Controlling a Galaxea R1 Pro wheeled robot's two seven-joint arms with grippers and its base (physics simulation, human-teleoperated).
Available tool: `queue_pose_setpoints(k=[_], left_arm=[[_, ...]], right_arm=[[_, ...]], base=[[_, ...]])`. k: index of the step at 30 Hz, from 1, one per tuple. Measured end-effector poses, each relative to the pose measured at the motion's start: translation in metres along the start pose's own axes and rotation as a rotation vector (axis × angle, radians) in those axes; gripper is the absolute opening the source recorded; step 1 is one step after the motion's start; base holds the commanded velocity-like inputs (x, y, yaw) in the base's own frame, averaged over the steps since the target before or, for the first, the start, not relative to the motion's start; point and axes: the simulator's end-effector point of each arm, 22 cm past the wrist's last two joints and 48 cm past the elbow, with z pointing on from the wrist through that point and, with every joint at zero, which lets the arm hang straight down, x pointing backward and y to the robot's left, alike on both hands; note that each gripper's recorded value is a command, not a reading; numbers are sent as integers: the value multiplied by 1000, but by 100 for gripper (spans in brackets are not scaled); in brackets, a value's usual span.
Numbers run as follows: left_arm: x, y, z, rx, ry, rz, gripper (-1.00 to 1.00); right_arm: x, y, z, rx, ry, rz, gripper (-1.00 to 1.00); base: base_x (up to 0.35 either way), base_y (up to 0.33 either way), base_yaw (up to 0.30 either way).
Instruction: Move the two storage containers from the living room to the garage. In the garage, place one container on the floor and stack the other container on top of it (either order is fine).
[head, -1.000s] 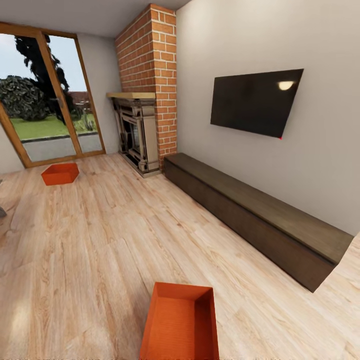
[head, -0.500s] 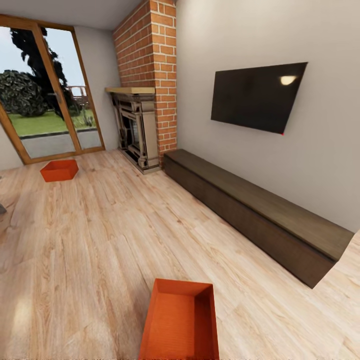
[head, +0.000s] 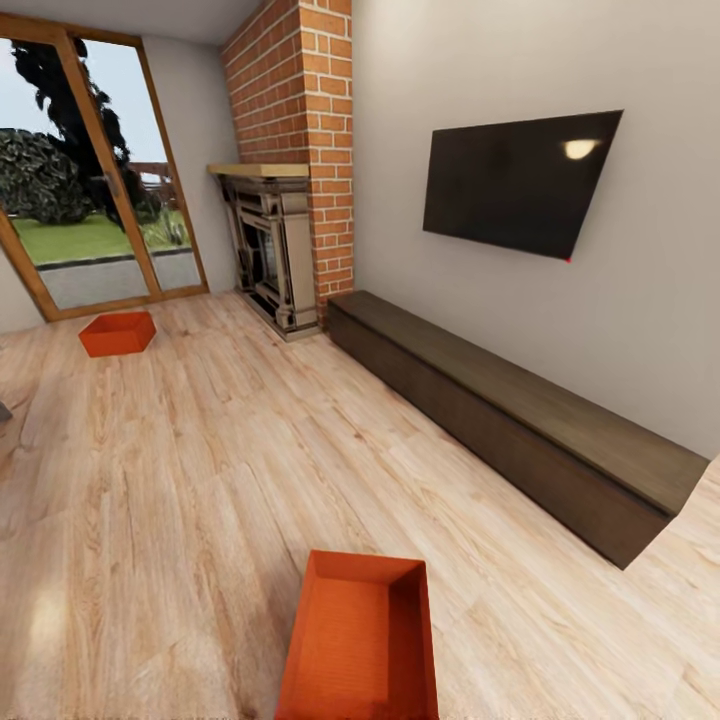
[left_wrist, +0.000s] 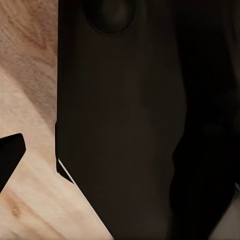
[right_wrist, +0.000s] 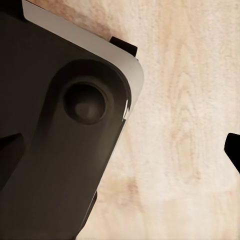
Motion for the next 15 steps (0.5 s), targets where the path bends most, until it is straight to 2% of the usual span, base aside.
queue_pose_setpoints(k=[15], left_arm=[[9, 1, 0, -3, 24, 0, 100]], right_arm=[[9, 4, 1, -9, 23, 0, 100]], base=[[0, 0, 0]])
